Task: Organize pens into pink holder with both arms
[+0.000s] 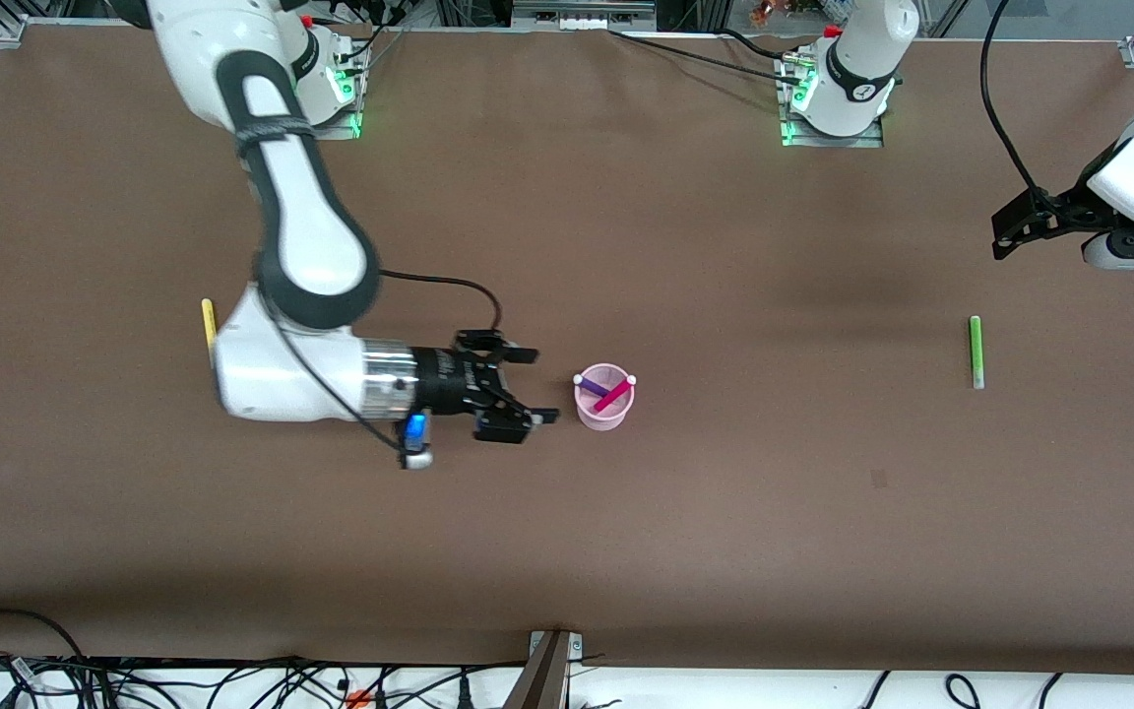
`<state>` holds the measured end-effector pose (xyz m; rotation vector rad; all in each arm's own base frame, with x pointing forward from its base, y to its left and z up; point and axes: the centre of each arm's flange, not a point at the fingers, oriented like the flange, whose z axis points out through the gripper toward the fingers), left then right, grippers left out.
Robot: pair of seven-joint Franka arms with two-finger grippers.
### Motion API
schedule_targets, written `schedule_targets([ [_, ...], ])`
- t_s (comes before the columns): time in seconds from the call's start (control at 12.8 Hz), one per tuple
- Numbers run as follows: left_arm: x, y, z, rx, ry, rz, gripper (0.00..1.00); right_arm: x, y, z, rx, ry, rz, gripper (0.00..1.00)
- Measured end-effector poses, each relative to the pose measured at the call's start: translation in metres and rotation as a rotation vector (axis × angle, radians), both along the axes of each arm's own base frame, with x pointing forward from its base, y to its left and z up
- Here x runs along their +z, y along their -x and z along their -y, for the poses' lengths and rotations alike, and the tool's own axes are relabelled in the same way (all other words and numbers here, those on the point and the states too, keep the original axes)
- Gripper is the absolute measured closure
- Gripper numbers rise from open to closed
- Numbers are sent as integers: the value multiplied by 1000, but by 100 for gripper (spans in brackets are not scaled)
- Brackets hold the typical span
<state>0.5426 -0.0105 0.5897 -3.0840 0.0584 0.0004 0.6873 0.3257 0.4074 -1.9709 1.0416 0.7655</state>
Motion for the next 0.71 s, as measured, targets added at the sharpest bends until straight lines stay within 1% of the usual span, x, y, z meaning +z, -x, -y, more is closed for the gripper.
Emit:
schedule_targets([
  [0.08,0,0,1,-1,0,0,0,21,-1,31,33,40,21,0],
  [0.16,0,0,1,-3,0,1,0,43,1,58,77,102,50,0],
  [0.24,0,0,2,-4,0,1,0,68,8,78,124,185,92,0],
  [0.31,0,0,3,-6,0,1,0,93,19,92,183,273,147,0],
  [0.39,0,0,4,-6,0,1,0,116,32,100,248,339,195,0],
  [0.55,0,0,4,-7,0,1,0,146,57,120,404,441,289,0],
  [0.71,0,0,4,-7,0,1,0,162,77,160,578,541,404,0],
])
